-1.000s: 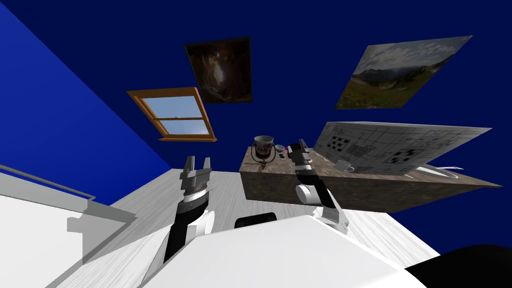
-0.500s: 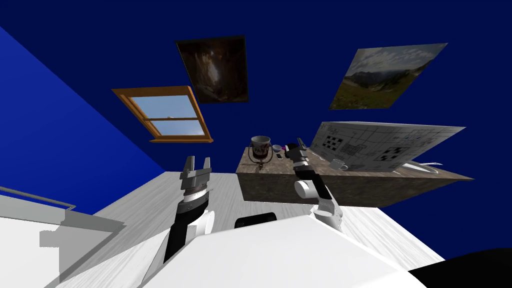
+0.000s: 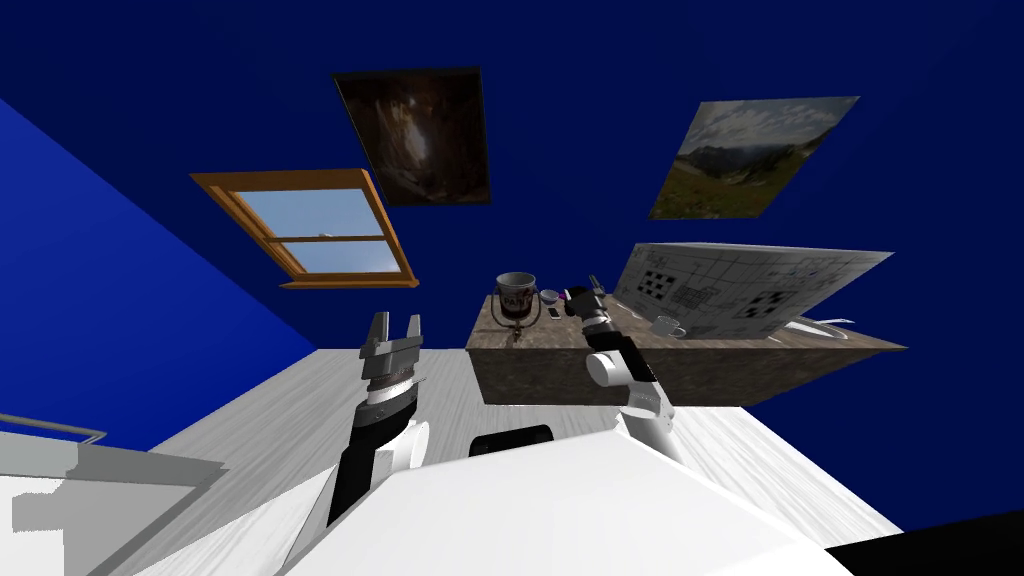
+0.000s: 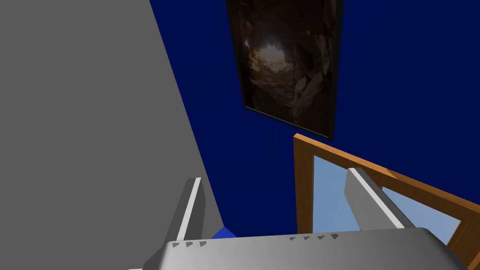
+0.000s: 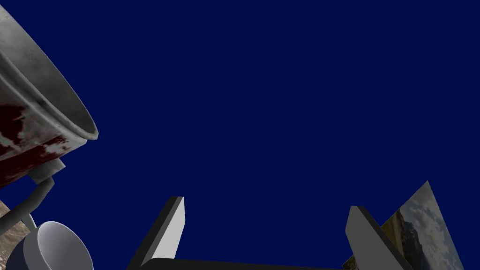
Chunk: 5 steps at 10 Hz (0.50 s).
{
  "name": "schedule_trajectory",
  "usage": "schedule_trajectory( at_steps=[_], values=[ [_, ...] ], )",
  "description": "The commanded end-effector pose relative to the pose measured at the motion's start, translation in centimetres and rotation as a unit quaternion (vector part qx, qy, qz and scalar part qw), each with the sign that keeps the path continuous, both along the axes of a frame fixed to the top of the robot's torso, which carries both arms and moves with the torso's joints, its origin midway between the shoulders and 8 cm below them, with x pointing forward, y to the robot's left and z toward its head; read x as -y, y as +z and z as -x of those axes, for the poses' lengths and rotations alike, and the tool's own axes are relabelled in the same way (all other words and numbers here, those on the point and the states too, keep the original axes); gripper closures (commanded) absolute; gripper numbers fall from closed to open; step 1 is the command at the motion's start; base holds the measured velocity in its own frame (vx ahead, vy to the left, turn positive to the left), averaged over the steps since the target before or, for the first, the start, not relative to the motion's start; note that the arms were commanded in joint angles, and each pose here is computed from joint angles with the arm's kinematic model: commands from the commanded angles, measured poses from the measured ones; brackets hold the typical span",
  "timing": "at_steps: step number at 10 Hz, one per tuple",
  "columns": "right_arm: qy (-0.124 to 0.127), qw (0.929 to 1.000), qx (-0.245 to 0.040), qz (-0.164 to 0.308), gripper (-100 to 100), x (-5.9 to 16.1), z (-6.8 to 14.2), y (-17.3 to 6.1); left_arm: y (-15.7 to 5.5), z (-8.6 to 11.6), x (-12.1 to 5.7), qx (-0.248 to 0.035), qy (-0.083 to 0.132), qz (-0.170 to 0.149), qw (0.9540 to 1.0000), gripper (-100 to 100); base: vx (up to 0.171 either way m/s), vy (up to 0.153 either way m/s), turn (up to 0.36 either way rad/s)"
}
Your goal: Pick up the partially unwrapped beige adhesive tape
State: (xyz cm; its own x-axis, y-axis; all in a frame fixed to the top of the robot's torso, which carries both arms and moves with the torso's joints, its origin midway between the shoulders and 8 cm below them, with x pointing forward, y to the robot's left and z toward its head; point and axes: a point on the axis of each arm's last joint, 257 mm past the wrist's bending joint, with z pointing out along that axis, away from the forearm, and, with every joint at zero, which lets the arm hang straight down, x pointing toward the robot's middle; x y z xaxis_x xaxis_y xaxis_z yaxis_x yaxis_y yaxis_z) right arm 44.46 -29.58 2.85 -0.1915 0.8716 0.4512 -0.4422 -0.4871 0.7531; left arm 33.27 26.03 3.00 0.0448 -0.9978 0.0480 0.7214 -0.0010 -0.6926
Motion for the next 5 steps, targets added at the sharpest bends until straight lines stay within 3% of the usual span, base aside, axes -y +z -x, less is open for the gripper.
schedule_trajectory(
  at_steps=[1, 5],
  values=[
    [0.023, 0.9991, -0.011, -0.033, -100, -0.2, -1.0, 0.0, 0.0, 0.0, 0.0, 0.0, 0.0, 0.0, 1.0, 0, 0.026, -0.02, -0.073],
    [0.07, 0.9911, -0.052, -0.101, -100, -1.0, -3.3, -1.1, 0.0, 0.0, 0.0, 0.0, 0.0, 0.0, 1.0, 0, 0.024, -0.011, -0.044]
  ],
)
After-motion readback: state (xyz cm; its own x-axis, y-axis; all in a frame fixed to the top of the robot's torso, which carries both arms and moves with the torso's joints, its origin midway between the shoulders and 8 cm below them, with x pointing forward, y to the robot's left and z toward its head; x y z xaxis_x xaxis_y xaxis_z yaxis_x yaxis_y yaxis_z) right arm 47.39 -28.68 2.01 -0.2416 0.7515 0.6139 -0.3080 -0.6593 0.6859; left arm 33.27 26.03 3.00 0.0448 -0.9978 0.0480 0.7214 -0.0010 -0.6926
